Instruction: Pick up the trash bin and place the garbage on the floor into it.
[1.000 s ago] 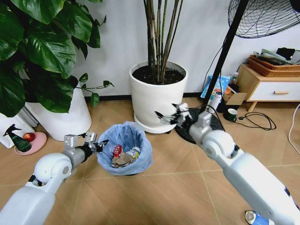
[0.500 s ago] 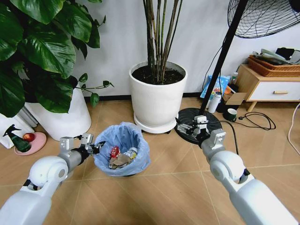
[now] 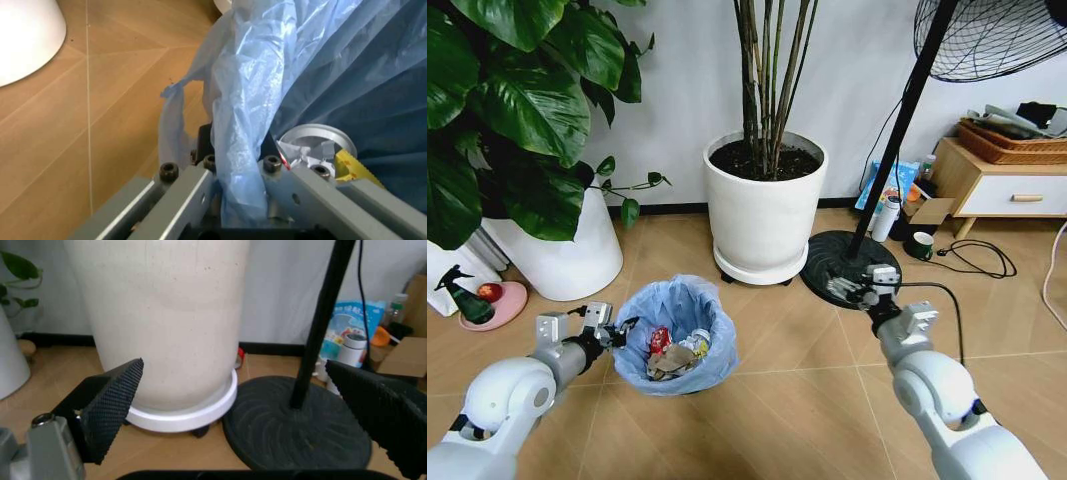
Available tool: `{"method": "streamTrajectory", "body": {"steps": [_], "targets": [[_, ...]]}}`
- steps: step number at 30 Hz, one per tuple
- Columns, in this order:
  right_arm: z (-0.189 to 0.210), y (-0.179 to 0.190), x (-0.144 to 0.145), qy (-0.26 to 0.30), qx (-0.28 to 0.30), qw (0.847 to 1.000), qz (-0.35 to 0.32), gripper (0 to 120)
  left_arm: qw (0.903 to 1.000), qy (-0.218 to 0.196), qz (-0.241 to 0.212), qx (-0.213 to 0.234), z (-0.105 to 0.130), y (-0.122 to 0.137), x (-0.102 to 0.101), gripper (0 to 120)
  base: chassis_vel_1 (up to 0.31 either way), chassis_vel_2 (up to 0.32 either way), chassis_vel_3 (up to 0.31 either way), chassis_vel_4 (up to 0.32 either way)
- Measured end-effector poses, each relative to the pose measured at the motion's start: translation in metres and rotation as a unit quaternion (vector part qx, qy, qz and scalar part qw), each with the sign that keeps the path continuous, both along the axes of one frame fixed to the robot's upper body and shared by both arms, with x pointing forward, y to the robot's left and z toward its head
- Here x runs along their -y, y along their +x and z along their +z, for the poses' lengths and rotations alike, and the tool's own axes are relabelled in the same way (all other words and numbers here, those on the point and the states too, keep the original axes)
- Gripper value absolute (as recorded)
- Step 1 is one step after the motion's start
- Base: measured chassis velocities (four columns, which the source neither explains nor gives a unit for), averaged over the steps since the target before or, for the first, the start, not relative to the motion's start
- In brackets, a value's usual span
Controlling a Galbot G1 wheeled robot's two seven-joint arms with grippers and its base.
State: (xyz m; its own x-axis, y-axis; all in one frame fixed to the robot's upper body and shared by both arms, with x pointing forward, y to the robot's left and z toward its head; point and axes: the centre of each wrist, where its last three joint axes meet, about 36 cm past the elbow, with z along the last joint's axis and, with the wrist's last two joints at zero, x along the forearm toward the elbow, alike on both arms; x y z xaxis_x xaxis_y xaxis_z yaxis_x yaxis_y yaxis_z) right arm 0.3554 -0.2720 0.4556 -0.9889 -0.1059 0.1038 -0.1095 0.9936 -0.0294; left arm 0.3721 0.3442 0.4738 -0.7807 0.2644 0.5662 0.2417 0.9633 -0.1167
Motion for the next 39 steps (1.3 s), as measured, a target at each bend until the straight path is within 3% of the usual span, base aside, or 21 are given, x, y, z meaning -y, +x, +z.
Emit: {"method": "streamTrajectory", "body": {"steps": [12,21,39], "targets": [[-0.001,-0.037,0.016,-0.011,0.007,0.999,-0.046,100,1.0000,0.000,-0.008,0.005,0.002,-0.002,0.002,0,0.000,0.000,0.000,0.000],[0.007,-0.063,0.023,-0.019,-0.016,0.999,-0.032,100,0.9997,-0.002,-0.017,0.015,0.009,0.003,0.003,0,0.000,0.000,0.000,0.000],[-0.001,-0.071,0.011,-0.016,-0.025,0.999,-0.036,100,0.9996,0.004,-0.026,0.013,0.012,0.002,-0.001,0,0.000,0.000,0.000,0.000]]}}
